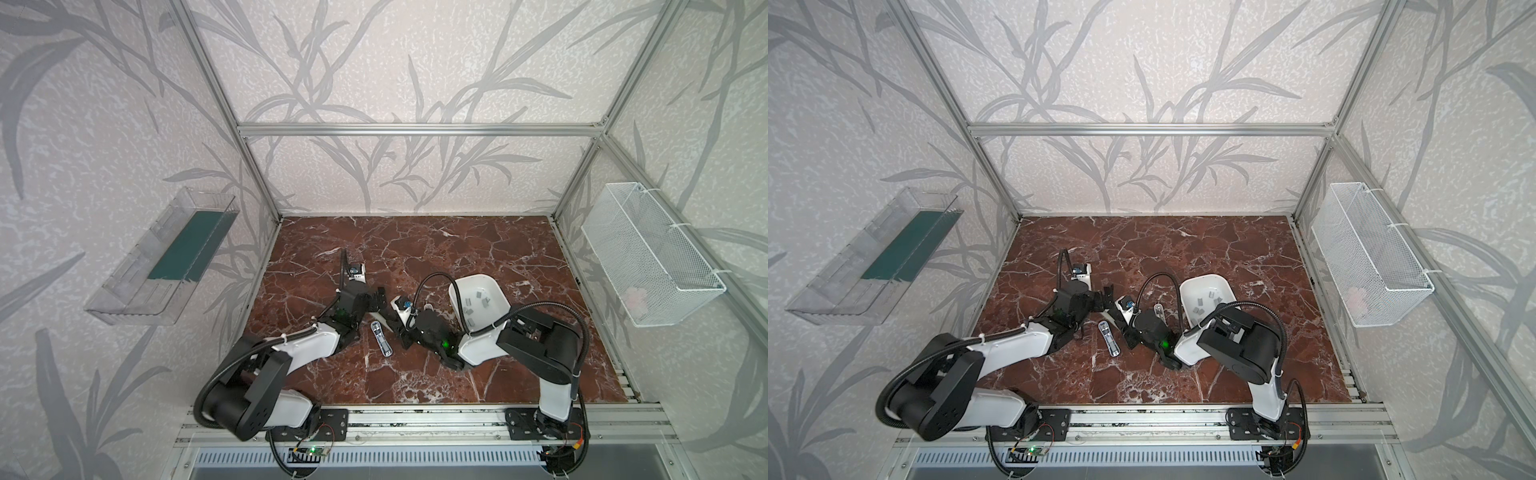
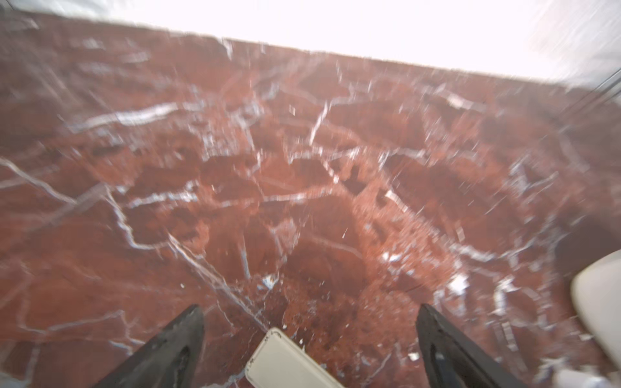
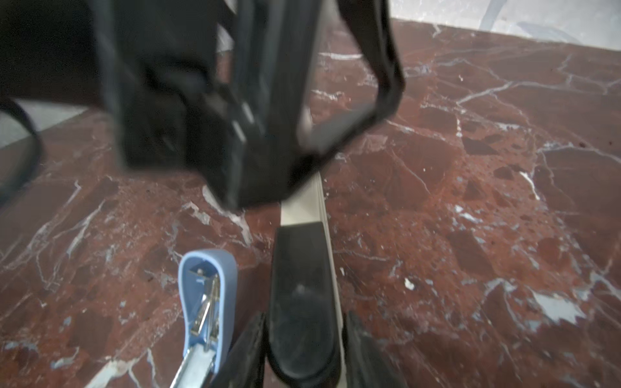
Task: Load the staples into the stapler
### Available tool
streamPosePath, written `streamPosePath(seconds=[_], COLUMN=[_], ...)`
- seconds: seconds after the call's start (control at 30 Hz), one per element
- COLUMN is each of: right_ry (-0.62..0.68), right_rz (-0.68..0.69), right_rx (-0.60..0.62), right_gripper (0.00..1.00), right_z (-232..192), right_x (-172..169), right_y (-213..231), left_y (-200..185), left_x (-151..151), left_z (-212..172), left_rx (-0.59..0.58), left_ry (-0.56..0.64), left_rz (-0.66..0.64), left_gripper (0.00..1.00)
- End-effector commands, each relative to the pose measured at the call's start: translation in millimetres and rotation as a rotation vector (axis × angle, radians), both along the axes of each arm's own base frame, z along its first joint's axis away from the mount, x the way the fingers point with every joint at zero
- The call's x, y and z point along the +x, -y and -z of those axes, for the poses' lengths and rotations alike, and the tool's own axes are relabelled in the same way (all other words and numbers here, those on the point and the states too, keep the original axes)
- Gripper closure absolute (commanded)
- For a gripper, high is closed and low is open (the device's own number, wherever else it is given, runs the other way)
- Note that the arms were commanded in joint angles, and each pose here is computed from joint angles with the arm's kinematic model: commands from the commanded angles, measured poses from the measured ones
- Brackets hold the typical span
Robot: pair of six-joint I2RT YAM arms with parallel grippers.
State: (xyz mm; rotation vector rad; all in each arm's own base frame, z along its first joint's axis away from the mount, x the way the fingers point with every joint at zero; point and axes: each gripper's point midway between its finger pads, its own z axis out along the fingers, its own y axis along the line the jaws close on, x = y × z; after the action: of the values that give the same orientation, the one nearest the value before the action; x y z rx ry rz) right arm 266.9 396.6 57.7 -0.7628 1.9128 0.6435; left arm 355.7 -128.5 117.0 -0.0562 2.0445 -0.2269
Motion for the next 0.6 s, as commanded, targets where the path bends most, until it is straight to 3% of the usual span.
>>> streamPosePath(seconds=[0.0,0.27,0.57], right_ry=[-0.016,0.062,0.017], right_rz=[-0.021,-0.068,-0.084], right_rx=[-0.067,-0.067,-0.141], right_gripper=[0.57,0.52,0.53], right_z=[-6,-29,12], right_x=[-16,-61,-93], right_y=[6,11,0], left_y=[-17,-35,-21], left_x=[-16,-55,-83], left_z=[-11,-11,13], left_rx=[0.02,-0.072,-0.196], left_ry=[0.0,-0.01,-0.094], left_rz=[-0.042,-0.074,0.011], left_gripper=[0.01,0.01,0.01])
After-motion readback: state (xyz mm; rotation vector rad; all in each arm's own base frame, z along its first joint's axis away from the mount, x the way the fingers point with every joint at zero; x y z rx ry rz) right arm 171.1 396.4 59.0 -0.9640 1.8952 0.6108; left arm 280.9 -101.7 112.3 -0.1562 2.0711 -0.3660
